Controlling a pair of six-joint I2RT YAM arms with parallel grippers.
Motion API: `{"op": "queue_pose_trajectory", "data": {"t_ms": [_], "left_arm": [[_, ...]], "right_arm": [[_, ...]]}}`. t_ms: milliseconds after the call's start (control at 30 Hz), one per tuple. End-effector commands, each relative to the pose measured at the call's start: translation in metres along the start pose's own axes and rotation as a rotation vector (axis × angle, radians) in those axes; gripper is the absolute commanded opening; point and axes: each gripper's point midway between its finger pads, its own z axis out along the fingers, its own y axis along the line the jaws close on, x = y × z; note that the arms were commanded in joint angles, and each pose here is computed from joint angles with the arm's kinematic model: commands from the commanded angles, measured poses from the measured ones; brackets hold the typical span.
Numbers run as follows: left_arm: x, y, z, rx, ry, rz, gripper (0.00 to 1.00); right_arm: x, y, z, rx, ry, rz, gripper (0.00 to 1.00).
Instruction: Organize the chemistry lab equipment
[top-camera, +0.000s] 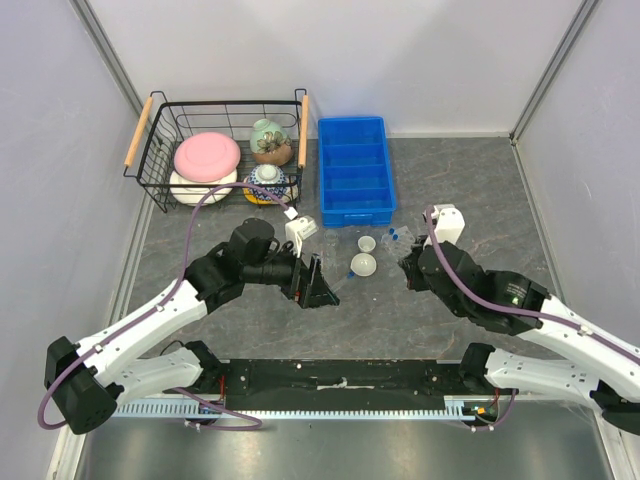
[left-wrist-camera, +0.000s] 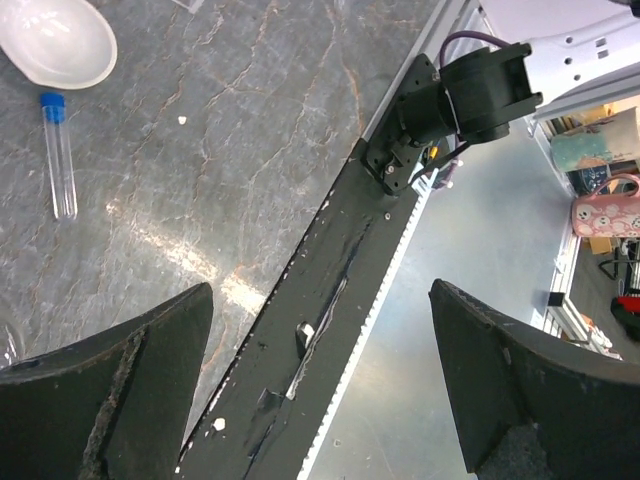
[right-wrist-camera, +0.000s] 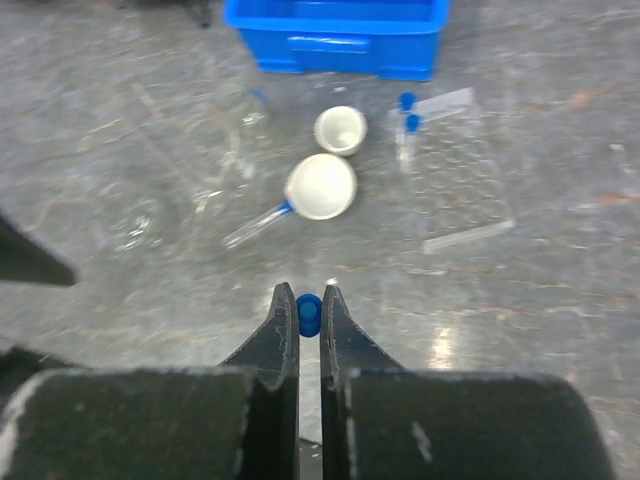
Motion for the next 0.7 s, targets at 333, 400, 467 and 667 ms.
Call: {"op": "queue_pose_trajectory", "data": {"t_ms": [333,400,467,667], "left_arm": [[-0.013,0.006,-0.006,-0.054,-0.058,0.066,0.95],[-0.013,0.007,-0.005,-0.055,-0.056,0.070,0.95],[-0.012,0.009,-0.004,-0.059,-0.053,0.072,0.95],[-0.009,0.011,-0.002,-0.059,-0.043,0.074,0.95]], "right_arm": [[0.001,-0.078,0.035,0.476,-0.180,-0.084,0.00],[0.004,-0.076,0.047,0.472,-0.174,-0.073,0.00],[0.008,-0.076,0.060,0.450,-0.159,-0.044,0.00],[0.009,-0.083,0.087,0.403,-0.141,0.012,0.00]]}}
